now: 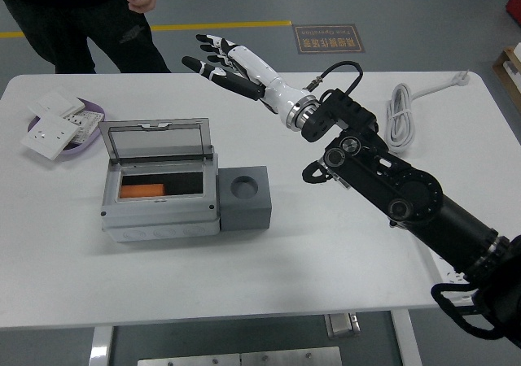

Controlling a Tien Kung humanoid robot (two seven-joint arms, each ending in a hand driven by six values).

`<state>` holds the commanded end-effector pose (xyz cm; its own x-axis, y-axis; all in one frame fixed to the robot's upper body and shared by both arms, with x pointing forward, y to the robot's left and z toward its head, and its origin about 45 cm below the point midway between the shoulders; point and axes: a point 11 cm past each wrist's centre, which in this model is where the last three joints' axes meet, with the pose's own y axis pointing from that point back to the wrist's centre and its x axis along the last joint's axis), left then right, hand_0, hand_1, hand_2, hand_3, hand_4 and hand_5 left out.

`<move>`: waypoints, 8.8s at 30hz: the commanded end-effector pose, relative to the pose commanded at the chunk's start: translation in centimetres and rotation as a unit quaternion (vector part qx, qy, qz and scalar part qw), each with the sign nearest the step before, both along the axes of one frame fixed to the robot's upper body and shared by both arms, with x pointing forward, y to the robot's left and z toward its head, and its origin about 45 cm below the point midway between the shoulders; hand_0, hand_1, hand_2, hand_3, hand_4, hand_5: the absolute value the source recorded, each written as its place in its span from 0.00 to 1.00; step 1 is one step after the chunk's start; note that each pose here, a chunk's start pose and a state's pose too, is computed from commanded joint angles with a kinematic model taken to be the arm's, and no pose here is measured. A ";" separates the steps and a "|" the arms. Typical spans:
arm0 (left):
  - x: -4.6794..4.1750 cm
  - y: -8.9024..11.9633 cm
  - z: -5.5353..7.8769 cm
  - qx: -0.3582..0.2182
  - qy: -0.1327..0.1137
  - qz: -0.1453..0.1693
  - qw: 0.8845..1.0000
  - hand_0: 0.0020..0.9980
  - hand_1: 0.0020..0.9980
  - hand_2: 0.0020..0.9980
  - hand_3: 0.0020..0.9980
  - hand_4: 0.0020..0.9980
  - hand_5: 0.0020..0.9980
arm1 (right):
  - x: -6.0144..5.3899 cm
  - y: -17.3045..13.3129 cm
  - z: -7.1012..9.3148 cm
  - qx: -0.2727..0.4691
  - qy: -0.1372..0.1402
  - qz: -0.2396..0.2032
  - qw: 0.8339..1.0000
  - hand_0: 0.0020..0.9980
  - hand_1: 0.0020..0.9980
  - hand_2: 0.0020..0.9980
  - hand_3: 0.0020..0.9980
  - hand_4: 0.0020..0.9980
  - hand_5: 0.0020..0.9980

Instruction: Pick up the cylinder from the cube,place it in the box,flap close box

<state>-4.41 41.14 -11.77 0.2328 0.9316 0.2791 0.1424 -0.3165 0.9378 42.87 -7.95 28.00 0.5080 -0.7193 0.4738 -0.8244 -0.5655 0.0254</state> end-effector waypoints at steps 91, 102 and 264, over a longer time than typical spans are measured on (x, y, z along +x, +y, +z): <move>-0.04 0.8 0.3 0.009 0.001 0.004 1.000 0.92 0.85 0.86 0.95 0.00 0.00 | -7.6 6.3 -4.8 -0.216 -0.014 0.172 0.961 0.91 0.81 0.91 0.96 1.00 1.00; -0.12 0.7 0.2 0.009 0.002 0.004 1.000 0.92 0.85 0.86 0.95 0.00 0.00 | -7.6 5.6 -4.8 -0.193 0.007 0.165 0.967 0.89 0.80 0.91 0.97 0.96 1.00; -1.36 -1.1 -0.3 -0.003 0.004 0.031 0.999 0.92 0.85 0.86 0.95 0.00 0.00 | -6.5 3.9 -0.1 0.062 -0.027 0.073 0.995 0.86 0.82 0.86 0.84 0.47 0.12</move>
<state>-5.77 40.03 -12.03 0.1762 0.9459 0.2724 0.1691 -0.3017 0.9383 36.41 -4.08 27.89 0.5877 -0.6944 0.4151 -0.7311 -0.6756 -0.0952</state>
